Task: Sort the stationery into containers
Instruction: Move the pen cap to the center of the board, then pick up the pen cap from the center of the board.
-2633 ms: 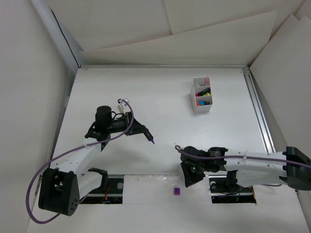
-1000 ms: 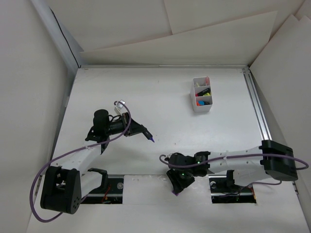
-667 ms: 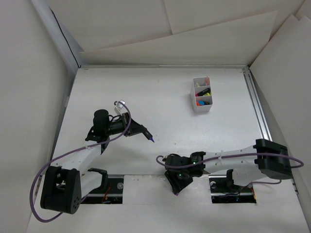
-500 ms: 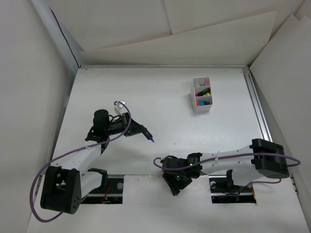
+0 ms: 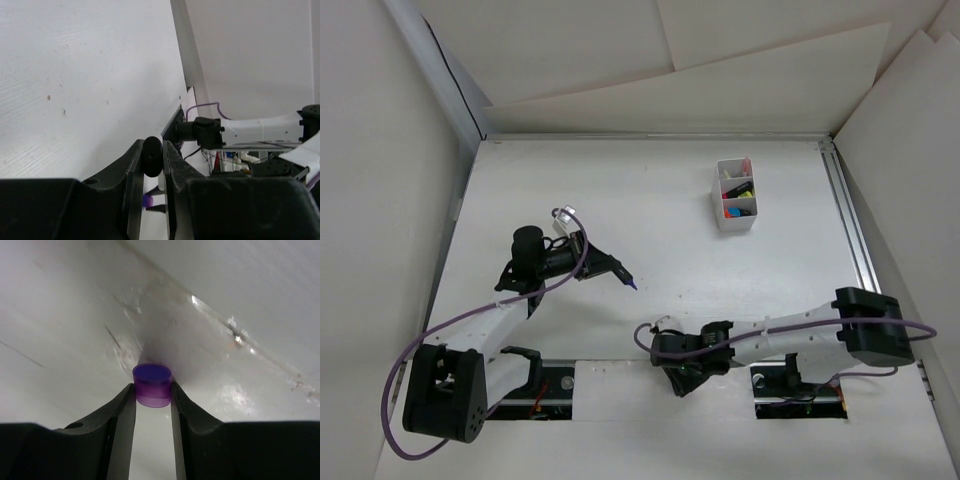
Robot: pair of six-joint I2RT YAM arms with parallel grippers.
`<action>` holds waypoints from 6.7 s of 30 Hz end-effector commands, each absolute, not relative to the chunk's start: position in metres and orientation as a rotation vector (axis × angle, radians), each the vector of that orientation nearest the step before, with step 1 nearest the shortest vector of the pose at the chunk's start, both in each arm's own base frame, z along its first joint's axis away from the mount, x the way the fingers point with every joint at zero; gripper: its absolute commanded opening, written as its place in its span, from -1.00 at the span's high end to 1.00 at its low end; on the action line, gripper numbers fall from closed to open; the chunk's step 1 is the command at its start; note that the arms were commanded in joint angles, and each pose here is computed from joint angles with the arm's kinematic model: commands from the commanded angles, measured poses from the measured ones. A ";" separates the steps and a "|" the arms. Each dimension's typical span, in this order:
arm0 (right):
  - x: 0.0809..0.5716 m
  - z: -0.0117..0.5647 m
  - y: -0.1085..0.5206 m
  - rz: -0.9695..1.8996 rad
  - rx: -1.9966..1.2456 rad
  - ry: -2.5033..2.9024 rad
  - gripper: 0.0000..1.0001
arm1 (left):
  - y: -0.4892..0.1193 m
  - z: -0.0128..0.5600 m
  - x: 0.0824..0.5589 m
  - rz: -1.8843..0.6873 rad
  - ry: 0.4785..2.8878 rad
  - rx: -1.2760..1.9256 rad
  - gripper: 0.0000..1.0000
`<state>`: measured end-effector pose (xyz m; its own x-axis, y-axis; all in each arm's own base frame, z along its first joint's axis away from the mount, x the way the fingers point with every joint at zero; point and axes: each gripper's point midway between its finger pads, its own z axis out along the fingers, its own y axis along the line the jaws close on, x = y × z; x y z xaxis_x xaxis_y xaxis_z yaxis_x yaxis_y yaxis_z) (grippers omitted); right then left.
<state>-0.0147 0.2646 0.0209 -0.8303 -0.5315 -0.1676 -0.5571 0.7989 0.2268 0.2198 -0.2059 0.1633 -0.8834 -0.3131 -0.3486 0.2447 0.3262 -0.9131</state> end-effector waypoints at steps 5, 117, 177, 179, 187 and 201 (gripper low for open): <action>0.123 0.087 0.323 0.662 -0.182 2.478 0.56 | -0.200 0.176 0.249 -1.557 1.965 -0.207 1.00; 0.391 0.054 0.329 0.543 0.110 2.449 1.00 | -0.181 0.213 0.269 -1.540 1.754 -0.238 1.00; 0.356 0.042 0.283 0.632 0.072 2.565 1.00 | -0.180 0.200 0.258 -1.462 1.809 -0.155 1.00; 0.362 0.047 0.278 0.593 0.090 2.537 1.00 | -0.180 0.200 0.258 -1.462 1.809 -0.155 1.00; 0.356 0.094 0.274 0.561 0.007 2.406 -0.01 | -0.180 0.200 0.257 -1.462 1.809 -0.155 1.00; 0.335 0.062 0.296 0.358 -0.463 2.498 -0.23 | -0.186 0.210 0.248 -1.557 1.815 -0.133 1.00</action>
<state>0.3193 0.2955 0.0419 -0.8237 -0.2110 -0.5264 -0.3625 0.9097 0.2026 0.2490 -0.1840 0.1836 -0.7512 -0.5305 -0.3927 0.2772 0.2863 -0.9171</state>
